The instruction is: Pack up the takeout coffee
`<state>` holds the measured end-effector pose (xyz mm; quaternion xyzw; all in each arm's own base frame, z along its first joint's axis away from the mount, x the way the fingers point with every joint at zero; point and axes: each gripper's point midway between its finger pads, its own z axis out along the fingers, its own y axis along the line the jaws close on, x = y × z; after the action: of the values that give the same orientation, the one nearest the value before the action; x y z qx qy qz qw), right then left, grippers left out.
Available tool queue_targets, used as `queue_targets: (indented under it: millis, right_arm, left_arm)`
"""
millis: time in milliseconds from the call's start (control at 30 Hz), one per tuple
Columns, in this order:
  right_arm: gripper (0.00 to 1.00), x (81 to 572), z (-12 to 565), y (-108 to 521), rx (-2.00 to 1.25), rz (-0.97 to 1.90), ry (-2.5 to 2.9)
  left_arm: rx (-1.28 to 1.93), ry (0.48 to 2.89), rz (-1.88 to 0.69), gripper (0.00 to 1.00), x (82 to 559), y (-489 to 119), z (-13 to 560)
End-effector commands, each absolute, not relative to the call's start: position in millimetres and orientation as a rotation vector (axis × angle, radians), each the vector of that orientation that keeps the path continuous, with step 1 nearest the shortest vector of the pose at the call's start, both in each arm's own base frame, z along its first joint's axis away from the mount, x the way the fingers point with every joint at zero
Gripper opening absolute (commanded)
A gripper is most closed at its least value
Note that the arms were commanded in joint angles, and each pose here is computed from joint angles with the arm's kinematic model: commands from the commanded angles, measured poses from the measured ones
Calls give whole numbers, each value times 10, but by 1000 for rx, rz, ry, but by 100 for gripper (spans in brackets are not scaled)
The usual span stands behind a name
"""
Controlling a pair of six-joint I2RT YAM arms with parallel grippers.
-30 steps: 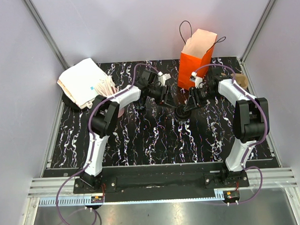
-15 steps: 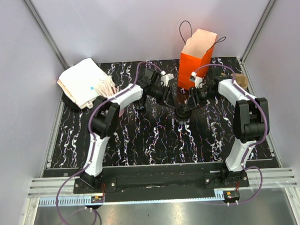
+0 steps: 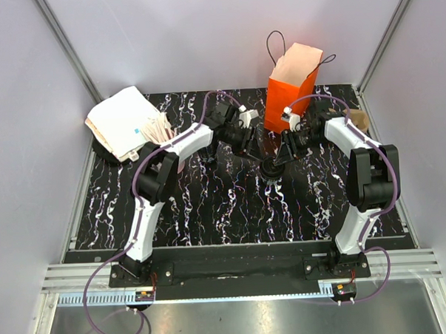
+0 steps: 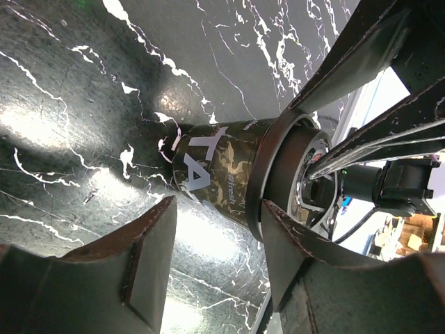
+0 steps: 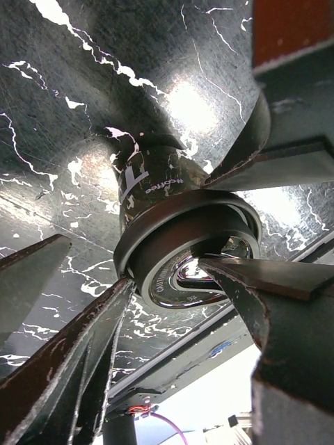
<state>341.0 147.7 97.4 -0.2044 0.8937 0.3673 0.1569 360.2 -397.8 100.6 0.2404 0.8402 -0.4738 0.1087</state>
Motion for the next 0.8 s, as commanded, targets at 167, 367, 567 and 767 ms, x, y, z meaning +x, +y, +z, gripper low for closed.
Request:
queue_targets:
  millis: [167,367,567,767]
  right_arm:
    - [38,3267,557,1345,-732,977,2672]
    - [38,3288,589,1340,-729,965,2669]
    - [38,3296,611,1324,-727,945,2670]
    - [38,3305,587,1294,-743,899,2675]
  left_arm:
    - [717,2383,-1405,54,3864,-4162,1091]
    - [712,2377,-1411,54,3879,-4204,1080]
    - [781,2437,-1344,51,3708,-4168,891]
    - [916,2516,-1193,48,3488,-4131,624]
